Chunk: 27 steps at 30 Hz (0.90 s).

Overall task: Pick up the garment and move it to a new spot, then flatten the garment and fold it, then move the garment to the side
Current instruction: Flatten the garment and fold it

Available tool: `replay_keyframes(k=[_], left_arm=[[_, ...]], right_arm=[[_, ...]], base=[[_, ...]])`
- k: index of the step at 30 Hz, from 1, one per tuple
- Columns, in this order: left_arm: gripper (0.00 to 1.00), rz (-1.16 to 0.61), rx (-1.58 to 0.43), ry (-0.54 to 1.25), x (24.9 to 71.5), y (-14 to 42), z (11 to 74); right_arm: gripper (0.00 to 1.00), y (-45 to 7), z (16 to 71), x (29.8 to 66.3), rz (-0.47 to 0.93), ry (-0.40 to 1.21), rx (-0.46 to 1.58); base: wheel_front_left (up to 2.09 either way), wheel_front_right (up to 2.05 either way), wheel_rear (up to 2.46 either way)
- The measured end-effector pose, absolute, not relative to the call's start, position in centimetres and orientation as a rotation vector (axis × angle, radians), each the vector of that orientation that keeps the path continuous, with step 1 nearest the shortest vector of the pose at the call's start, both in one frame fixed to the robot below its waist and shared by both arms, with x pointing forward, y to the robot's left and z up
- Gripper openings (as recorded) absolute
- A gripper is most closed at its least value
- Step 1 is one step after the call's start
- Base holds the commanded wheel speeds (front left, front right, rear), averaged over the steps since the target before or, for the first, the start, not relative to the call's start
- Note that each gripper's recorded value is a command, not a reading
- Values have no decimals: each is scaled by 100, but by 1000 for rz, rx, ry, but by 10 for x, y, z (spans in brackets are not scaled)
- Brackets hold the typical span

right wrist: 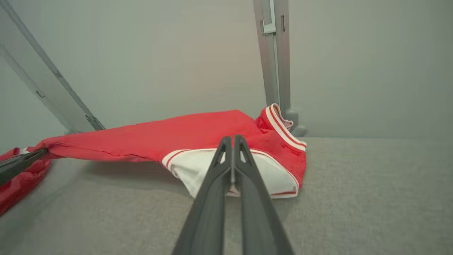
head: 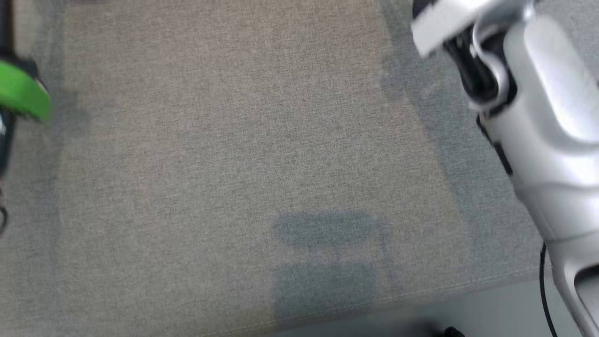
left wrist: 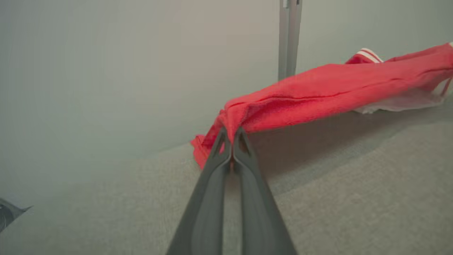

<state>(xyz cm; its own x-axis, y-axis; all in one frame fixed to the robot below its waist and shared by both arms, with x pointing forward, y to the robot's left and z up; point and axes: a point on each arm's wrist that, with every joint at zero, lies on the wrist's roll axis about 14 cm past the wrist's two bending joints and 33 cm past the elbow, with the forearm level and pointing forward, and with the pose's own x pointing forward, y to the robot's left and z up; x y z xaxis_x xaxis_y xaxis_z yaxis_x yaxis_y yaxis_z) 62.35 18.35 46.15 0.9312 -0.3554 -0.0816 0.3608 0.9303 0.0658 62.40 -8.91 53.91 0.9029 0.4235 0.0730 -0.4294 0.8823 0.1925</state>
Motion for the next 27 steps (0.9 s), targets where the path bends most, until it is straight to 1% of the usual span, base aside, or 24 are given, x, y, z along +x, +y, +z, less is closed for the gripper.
replay_keyframes(k=[3, 7, 12, 17, 18, 19, 20, 23, 27], left_arm=[[0, -373, 42, 213, 571, 184, 410], [0, -363, -18, 282, 518, 180, 391], [0, -371, -52, 341, 455, 165, 379], [0, -319, -104, 376, 398, 161, 376], [0, -319, -104, 376, 398, 161, 376], [0, -305, -121, 389, 374, 157, 376], [0, -305, -121, 389, 374, 157, 376], [0, -271, -147, 399, 343, 155, 377], [0, -222, -182, 379, 321, 153, 386]], right_arm=[[0, -108, 483, 585, 413, 116, 227], [0, -123, 446, 536, 393, 236, 238], [0, -150, 425, 490, 341, 313, 218], [0, -167, 414, 443, 286, 358, 235], [0, -167, 414, 443, 286, 358, 235], [0, -172, 410, 421, 266, 372, 248], [0, -172, 410, 421, 266, 372, 248], [0, -181, 405, 388, 227, 391, 272], [0, -183, 397, 347, 182, 425, 313]], base=[[0, 0, 0], [0, 0, 0], [0, 0, 0], [0, 0, 0], [0, 0, 0], [0, 0, 0], [0, 0, 0], [0, 0, 0], [0, 0, 0]])
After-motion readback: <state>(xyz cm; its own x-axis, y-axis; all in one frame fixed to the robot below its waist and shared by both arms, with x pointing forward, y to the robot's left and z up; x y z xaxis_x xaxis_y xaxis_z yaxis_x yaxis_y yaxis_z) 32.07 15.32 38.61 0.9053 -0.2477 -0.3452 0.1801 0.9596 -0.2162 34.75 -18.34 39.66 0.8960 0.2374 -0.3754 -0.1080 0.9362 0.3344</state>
